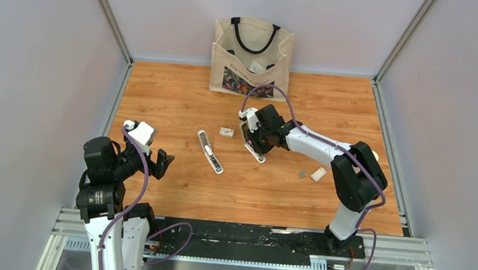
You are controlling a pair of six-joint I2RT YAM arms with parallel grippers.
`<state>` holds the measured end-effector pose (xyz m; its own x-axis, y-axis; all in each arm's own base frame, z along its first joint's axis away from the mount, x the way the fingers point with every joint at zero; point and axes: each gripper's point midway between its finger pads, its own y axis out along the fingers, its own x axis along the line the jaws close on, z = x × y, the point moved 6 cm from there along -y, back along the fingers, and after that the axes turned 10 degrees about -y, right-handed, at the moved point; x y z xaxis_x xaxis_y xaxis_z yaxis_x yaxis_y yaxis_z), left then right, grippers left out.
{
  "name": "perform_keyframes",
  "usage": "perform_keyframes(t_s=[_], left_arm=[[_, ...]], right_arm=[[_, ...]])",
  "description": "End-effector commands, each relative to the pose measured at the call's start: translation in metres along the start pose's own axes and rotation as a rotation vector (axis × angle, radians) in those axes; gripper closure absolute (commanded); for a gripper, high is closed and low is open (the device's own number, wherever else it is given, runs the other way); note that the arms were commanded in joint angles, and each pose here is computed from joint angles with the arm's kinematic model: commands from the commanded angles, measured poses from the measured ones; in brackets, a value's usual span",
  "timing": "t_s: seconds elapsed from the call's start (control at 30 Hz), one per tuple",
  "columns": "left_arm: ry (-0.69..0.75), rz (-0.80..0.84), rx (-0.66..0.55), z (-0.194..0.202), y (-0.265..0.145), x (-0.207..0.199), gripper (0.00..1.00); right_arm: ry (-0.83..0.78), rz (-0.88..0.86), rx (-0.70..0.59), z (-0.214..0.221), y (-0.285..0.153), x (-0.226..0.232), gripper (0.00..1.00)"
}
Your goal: Load the staples into the stapler
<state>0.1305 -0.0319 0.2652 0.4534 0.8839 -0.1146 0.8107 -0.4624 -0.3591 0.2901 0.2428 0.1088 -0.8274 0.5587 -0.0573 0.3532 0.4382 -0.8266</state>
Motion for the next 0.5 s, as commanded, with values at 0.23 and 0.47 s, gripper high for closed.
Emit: perform_keyframes(t_s=[0.23, 0.47], left_arm=[[0.013, 0.001, -0.028, -0.0031, 0.0006, 0.0007, 0.07], [0.013, 0.001, -0.028, -0.0031, 0.0006, 0.0007, 0.07]], right_arm=[[-0.013, 0.012, -0.018, -0.0044, -0.0009, -0.001, 0.89], [-0.01, 0.003, -0.008, -0.0027, 0.0028, -0.0002, 0.89]])
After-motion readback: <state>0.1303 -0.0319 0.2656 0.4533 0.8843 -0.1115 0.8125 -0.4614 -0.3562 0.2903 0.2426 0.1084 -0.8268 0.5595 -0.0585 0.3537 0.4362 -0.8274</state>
